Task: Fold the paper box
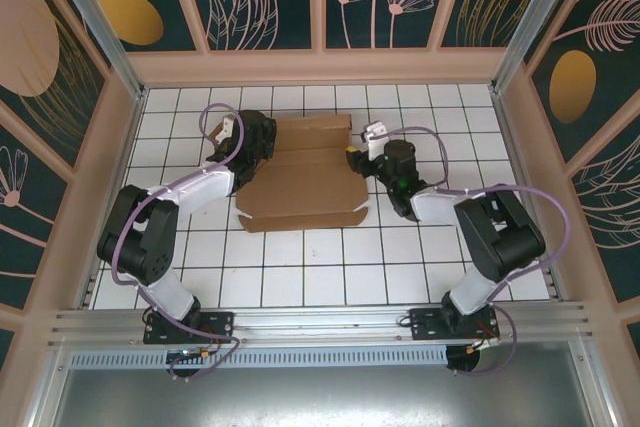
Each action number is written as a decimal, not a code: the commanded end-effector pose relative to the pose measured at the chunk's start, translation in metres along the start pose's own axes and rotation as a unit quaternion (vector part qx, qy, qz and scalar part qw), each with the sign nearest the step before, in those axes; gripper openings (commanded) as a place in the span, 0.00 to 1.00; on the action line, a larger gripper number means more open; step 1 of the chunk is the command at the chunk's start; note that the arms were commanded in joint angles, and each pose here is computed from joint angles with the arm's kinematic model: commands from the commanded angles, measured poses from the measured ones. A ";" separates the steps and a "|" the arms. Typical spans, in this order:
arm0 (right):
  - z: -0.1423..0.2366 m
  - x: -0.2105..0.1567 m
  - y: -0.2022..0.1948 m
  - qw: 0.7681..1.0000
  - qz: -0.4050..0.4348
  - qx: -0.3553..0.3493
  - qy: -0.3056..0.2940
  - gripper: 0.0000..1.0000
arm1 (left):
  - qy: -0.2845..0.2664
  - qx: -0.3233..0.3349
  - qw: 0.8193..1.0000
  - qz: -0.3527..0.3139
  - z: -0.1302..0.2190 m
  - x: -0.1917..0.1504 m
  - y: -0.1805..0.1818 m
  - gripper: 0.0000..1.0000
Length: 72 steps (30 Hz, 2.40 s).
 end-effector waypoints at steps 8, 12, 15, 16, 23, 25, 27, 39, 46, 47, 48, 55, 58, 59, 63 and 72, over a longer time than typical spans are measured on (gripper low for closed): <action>-0.053 0.008 -0.002 0.994 0.049 -0.096 0.013 0.48 | 0.009 0.031 0.999 -0.022 -0.005 -0.003 0.018 0.13; -0.058 0.010 -0.002 0.993 0.045 -0.110 0.009 0.23 | 0.012 0.031 0.999 -0.021 -0.005 -0.004 0.018 0.13; -0.057 0.010 -0.002 0.991 0.047 -0.123 0.006 0.10 | 0.013 0.030 0.999 -0.027 -0.005 -0.004 0.016 0.17; -0.056 0.010 -0.003 0.990 0.049 -0.132 0.008 0.04 | 0.014 0.028 0.999 -0.032 -0.004 -0.005 0.015 0.21; -0.036 0.006 -0.013 0.986 0.039 -0.164 0.014 0.00 | 0.028 0.002 0.996 -0.086 0.028 -0.006 -0.005 0.51; -0.027 0.004 -0.014 0.985 0.035 -0.171 0.014 0.00 | 0.035 0.006 0.993 -0.117 0.042 -0.004 -0.002 0.53; -0.018 0.003 -0.015 0.984 0.028 -0.174 0.009 0.00 | 0.040 0.009 0.988 -0.148 0.059 -0.001 0.002 0.54; 0.015 -0.003 -0.030 0.976 0.001 -0.215 0.039 0.00 | 0.064 -0.023 0.918 -0.390 0.184 0.020 0.002 0.53; 0.015 -0.006 -0.015 0.975 0.004 -0.216 0.049 0.00 | 0.038 -0.052 0.892 -0.447 0.237 0.018 -0.060 0.50; 0.014 -0.007 -0.014 0.975 0.000 -0.217 0.052 0.00 | 0.040 -0.046 0.892 -0.447 0.236 0.017 -0.064 0.50; 0.014 -0.009 -0.011 0.976 -0.004 -0.213 0.055 0.00 | 0.041 -0.039 0.894 -0.444 0.234 0.016 -0.068 0.50; 0.013 -0.024 0.002 0.977 -0.011 -0.199 0.077 0.00 | 0.138 -0.056 0.896 -0.419 0.210 -0.017 -0.074 0.54; 0.017 -0.027 0.002 0.976 -0.010 -0.203 0.077 0.00 | 0.215 -0.038 0.885 -0.411 0.189 -0.035 -0.062 0.55; 0.018 -0.028 0.002 0.976 -0.010 -0.203 0.077 0.00 | 0.231 -0.028 0.883 -0.408 0.181 -0.037 -0.056 0.55; 0.023 -0.031 0.002 0.976 -0.009 -0.204 0.076 0.00 | 0.219 0.022 0.887 -0.407 0.152 -0.016 -0.035 0.54; 0.025 -0.037 0.006 0.978 -0.009 -0.193 0.075 0.00 | 0.182 0.045 0.884 -0.428 0.100 0.005 -0.028 0.57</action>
Point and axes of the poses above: each hand's point on the last joint's axis, 136 mm out from that joint toward the fingers, its own z axis back along the fingers, its own y axis along the line the jaws close on, x = y × z, the point moved 3 cm from there along z, back along the fingers, and after that the axes turned 15 degrees about z, right-handed, at the moved point
